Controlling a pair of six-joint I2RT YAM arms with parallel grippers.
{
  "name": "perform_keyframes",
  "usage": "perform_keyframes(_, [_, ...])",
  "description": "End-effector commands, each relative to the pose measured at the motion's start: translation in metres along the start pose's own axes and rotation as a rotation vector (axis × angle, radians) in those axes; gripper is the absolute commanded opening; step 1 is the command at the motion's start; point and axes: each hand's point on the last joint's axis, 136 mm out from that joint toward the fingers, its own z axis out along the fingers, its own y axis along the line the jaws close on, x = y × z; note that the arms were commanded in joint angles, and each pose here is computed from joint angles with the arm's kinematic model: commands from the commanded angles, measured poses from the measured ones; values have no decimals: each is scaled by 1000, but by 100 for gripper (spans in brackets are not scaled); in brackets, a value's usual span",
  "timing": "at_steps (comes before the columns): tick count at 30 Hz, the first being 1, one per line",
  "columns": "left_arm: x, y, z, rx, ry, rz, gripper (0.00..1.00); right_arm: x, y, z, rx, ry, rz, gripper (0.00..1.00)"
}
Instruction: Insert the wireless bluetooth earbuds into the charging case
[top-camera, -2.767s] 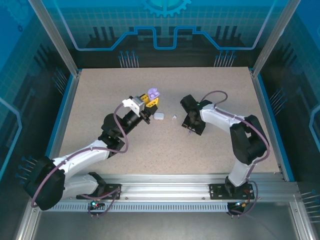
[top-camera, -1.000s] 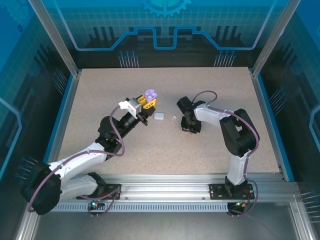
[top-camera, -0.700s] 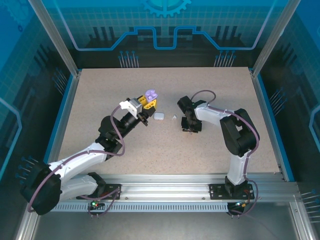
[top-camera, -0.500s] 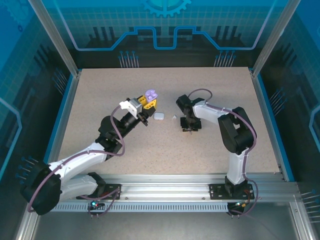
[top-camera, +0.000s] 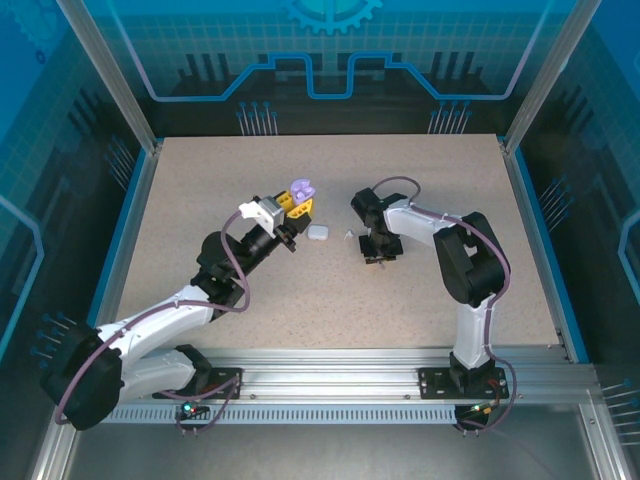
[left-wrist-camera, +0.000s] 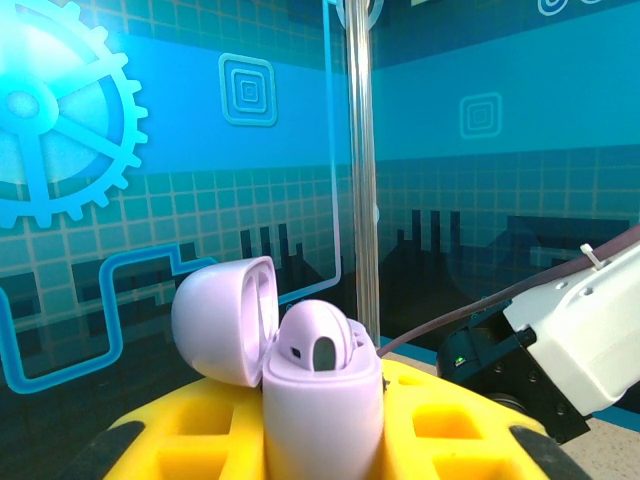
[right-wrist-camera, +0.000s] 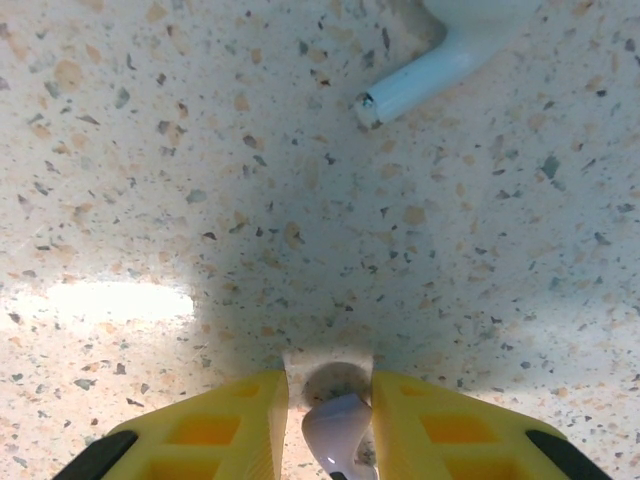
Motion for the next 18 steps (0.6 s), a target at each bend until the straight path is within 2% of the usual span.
perform_keyframes(1, [-23, -2, 2, 11, -59, -5, 0, 22, -9, 1, 11, 75, -14, 29])
perform_keyframes(18, [-23, -3, 3, 17, -57, -15, 0, 21, -12, 1, 8, 63, -5, 30])
